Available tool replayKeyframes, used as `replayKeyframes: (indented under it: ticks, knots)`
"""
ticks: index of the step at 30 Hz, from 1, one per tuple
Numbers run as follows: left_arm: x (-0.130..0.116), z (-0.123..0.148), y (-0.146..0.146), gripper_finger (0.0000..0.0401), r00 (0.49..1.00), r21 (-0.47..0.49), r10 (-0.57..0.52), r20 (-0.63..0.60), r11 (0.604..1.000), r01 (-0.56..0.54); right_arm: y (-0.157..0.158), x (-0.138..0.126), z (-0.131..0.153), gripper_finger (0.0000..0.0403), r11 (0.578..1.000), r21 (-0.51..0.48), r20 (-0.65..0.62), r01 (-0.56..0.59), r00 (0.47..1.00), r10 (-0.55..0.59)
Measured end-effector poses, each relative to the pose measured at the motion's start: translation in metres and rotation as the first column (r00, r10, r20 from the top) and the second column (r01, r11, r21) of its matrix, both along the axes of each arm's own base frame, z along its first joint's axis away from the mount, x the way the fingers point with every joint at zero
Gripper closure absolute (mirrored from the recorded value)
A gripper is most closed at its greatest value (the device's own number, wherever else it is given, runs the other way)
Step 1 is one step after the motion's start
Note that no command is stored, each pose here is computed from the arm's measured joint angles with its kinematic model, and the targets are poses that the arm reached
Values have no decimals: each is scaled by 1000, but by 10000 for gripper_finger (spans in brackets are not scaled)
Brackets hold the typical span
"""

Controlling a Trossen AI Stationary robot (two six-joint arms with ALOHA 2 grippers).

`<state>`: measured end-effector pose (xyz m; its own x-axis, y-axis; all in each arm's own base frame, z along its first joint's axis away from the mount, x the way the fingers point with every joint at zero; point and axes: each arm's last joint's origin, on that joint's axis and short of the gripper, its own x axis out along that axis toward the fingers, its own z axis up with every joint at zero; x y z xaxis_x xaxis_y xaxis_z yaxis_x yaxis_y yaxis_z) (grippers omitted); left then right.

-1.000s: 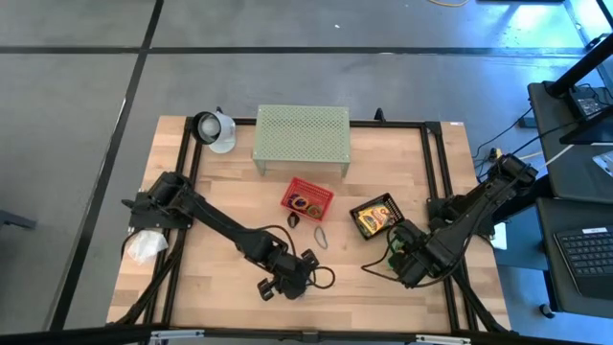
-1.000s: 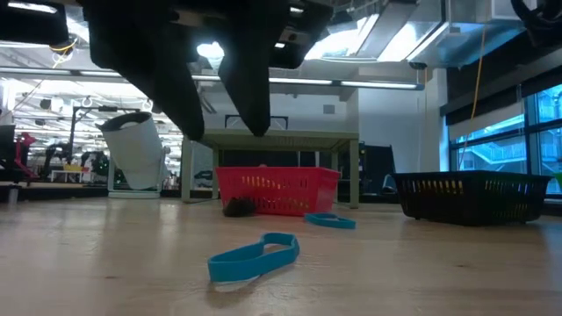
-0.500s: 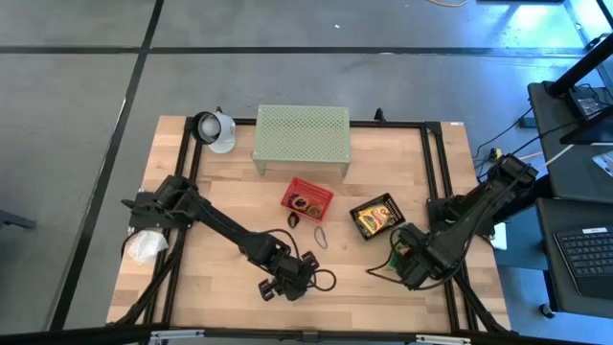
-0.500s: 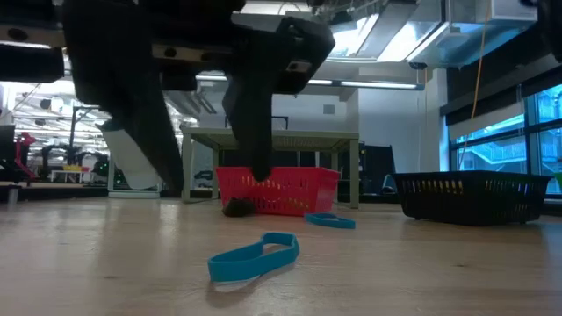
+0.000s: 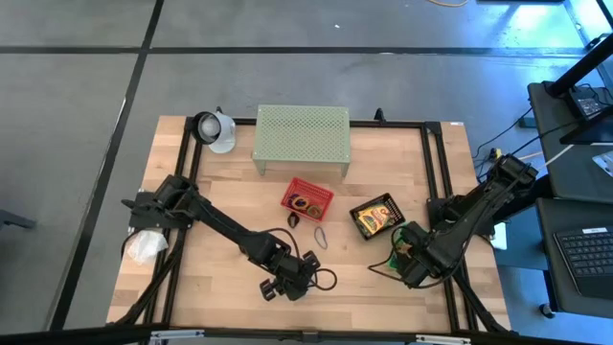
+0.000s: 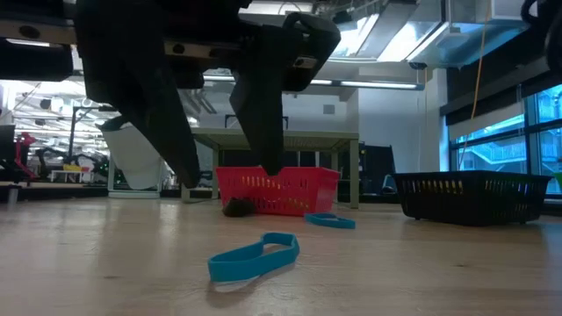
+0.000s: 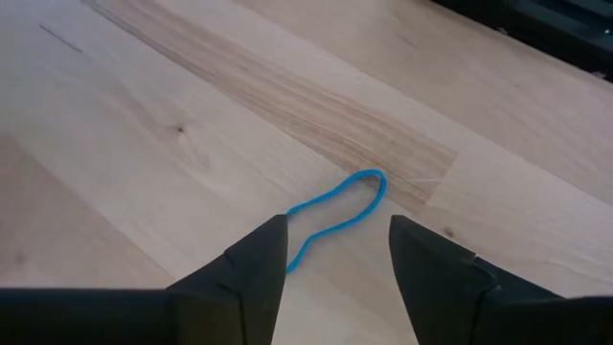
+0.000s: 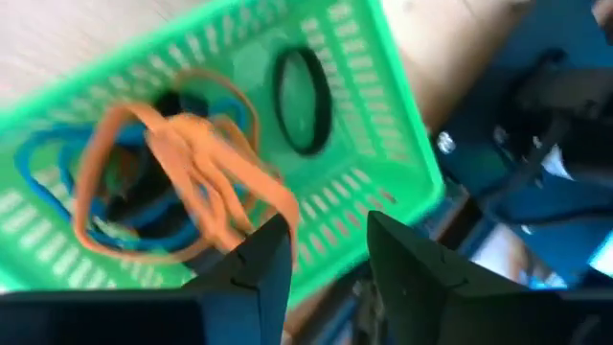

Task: Pick & Place Office Desk Supplies
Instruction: Put the orange rubber band into the green bin

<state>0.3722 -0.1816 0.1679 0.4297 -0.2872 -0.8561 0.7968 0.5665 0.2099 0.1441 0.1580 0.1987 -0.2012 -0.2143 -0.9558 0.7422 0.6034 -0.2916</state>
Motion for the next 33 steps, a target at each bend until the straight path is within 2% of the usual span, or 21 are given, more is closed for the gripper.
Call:
replayKeyframes:
  ticks: [3,8,10,13,16,19,22,26,30,33]
  knots:
    - [1,0,2,224,1000,-4,11,-3,1000,-11,2,0,3,276,999,35,-24,-3,1000,4]
    - [3,0,6,225,998,-21,59,-16,998,-59,13,10,5,284,992,116,90,-40,995,29]
    - [2,0,5,225,998,-20,57,-17,998,-57,13,10,5,285,991,128,79,-40,996,30]
    - [2,0,4,225,999,-18,49,-15,999,-49,11,8,5,285,995,98,78,8,997,-15]
    - [2,0,5,225,999,-21,49,-17,999,-49,18,14,6,285,990,143,180,-22,984,-4]
    - [2,0,4,225,999,-26,46,-19,999,-46,18,13,6,285,985,173,148,-10,989,-16]
    - [2,0,4,225,999,-24,40,-16,999,-40,19,13,6,285,982,181,146,55,986,-82]
    - [2,0,4,225,999,-27,43,-18,999,-43,30,20,9,285,955,298,244,5,966,-81]
    - [1,0,3,225,999,-27,40,-20,999,-41,29,22,10,285,962,272,297,13,950,-97]
    - [0,0,2,225,999,-26,39,-23,999,-39,20,14,9,285,978,190,198,90,972,-128]
